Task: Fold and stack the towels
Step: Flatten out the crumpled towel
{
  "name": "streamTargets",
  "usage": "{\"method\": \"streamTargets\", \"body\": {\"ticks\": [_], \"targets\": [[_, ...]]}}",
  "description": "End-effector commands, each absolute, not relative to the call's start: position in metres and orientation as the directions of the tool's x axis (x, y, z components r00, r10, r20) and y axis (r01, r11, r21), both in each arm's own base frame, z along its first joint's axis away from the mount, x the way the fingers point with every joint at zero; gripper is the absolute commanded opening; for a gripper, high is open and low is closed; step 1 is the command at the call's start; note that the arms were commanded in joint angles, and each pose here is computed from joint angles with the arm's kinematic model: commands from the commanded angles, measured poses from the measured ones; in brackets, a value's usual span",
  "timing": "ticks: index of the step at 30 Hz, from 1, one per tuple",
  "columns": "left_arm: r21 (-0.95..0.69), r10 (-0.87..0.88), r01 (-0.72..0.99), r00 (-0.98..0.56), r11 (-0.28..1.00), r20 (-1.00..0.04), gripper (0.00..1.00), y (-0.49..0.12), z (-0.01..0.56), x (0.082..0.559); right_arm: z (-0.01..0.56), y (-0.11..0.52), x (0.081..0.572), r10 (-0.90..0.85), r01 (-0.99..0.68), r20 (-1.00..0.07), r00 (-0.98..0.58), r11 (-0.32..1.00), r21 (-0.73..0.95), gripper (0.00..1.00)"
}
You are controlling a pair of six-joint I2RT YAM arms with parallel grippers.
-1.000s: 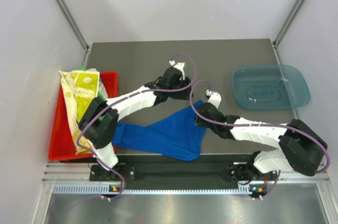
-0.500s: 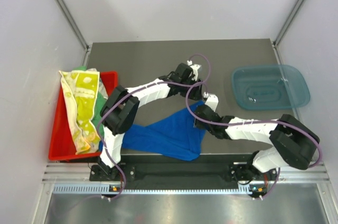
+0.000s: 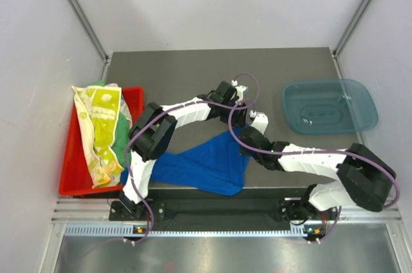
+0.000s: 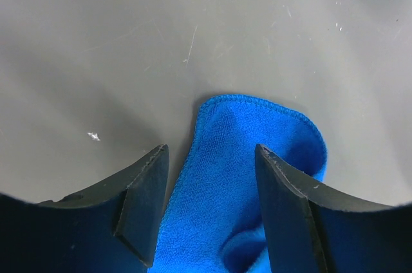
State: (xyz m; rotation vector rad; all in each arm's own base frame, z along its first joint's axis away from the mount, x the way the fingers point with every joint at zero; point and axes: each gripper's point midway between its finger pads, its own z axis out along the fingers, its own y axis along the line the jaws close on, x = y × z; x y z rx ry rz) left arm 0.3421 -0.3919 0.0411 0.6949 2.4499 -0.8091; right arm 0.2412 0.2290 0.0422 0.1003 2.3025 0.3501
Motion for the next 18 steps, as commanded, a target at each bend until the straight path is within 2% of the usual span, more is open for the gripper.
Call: {"method": "streamTargets", "body": {"ticks": [1,11,18], "targets": [[-0.402,0.328,0.633,-0.727,0.662,-0.604,0.61,-0.403,0.051,0.349,0.084,0.232,0.249,0.245,-0.042,-0.752,-0.612,0.939,0.341,0.0],[-0.37,0.392,0.677,-0.697,0.637,-0.6,0.63,-0.404,0.048,0.351,0.104,0.192,0.228,0.269,0.01,-0.757,-0.596,0.945,0.328,0.0],[-0.334,0.449,0.7,-0.681,0.632,-0.578,0.65,-0.397,0.037,0.348,0.081,0.154,0.199,0.298,0.087,-0.721,-0.625,0.945,0.315,0.0]]}}
